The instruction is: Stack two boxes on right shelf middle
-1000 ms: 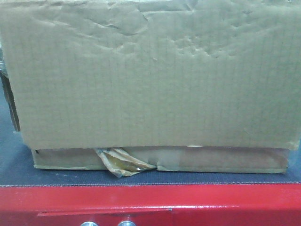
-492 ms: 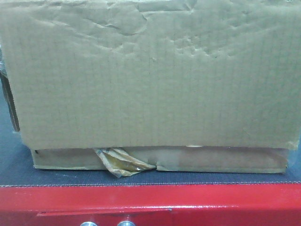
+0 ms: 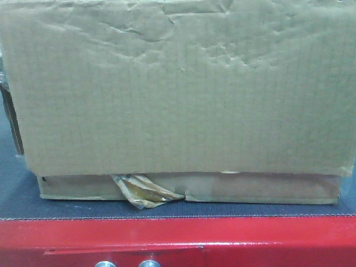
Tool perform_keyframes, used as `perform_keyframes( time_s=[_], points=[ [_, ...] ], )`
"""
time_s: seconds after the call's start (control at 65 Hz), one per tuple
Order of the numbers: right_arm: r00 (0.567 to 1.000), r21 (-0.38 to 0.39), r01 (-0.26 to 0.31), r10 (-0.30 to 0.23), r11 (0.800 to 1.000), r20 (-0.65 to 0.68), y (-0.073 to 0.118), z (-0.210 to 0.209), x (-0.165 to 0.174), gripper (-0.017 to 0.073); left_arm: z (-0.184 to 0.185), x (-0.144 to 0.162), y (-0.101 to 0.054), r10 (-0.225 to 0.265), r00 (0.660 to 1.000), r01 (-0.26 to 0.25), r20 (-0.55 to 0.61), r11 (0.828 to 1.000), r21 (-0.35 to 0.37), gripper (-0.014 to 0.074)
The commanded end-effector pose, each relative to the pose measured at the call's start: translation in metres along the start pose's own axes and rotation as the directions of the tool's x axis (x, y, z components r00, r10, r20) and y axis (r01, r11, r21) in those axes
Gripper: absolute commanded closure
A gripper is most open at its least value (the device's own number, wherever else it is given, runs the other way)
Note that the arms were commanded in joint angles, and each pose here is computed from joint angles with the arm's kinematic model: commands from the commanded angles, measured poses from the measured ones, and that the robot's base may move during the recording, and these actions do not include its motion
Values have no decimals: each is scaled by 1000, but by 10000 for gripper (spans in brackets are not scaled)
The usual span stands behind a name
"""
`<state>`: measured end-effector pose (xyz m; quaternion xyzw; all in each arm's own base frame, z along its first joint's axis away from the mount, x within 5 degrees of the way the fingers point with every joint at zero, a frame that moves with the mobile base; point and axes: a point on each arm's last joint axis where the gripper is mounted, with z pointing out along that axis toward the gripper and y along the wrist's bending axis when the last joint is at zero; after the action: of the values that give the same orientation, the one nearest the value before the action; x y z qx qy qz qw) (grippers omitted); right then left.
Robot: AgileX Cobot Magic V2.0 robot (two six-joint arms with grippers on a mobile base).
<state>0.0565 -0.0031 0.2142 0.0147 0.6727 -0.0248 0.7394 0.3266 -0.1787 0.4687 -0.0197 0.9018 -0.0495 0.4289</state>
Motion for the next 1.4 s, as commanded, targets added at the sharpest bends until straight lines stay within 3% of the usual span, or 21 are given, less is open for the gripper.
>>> perform_keyframes(
  time_s=[0.0, 0.369, 0.523, 0.754, 0.846, 0.985, 1.077, 1.2, 1.385],
  points=[
    [1000, 7, 4, -4, 1000, 23, 0, -1, -2, 720, 9, 9, -3, -3, 1000, 3, -17, 1000, -16, 704],
    [1000, 7, 4, -4, 1000, 23, 0, -1, -2, 720, 67, 59, -12, 5, 968, -21, -251, 998, -60, 704],
    [1000, 7, 4, -4, 1000, 23, 0, -1, -2, 720, 88, 69, -16, 14, 955, -38, -296, 996, -76, 704],
    [1000, 7, 4, -4, 1000, 23, 0, -1, -2, 720, 100, 72, -12, -41, 935, 21, -353, 998, -62, 702],
    [1000, 7, 4, -4, 1000, 23, 0, -1, -2, 720, 102, 71, -8, -54, 930, 36, -365, 998, -56, 640],
    [1000, 7, 4, -4, 1000, 23, 0, -1, -2, 720, 102, 71, -8, -52, 929, 35, -367, 998, -53, 449],
    [1000, 7, 4, -4, 1000, 23, 0, -1, -2, 720, 102, 71, -9, -46, 929, 30, -368, 998, -50, 372],
    [1000, 7, 4, -4, 1000, 23, 0, -1, -2, 720, 100, 69, -9, -22, 932, 9, -361, 999, -38, 332],
    [1000, 7, 4, -4, 1000, 23, 0, -1, -2, 720, 75, 44, -12, -18, 962, 26, -272, 999, 25, 327]
  ],
)
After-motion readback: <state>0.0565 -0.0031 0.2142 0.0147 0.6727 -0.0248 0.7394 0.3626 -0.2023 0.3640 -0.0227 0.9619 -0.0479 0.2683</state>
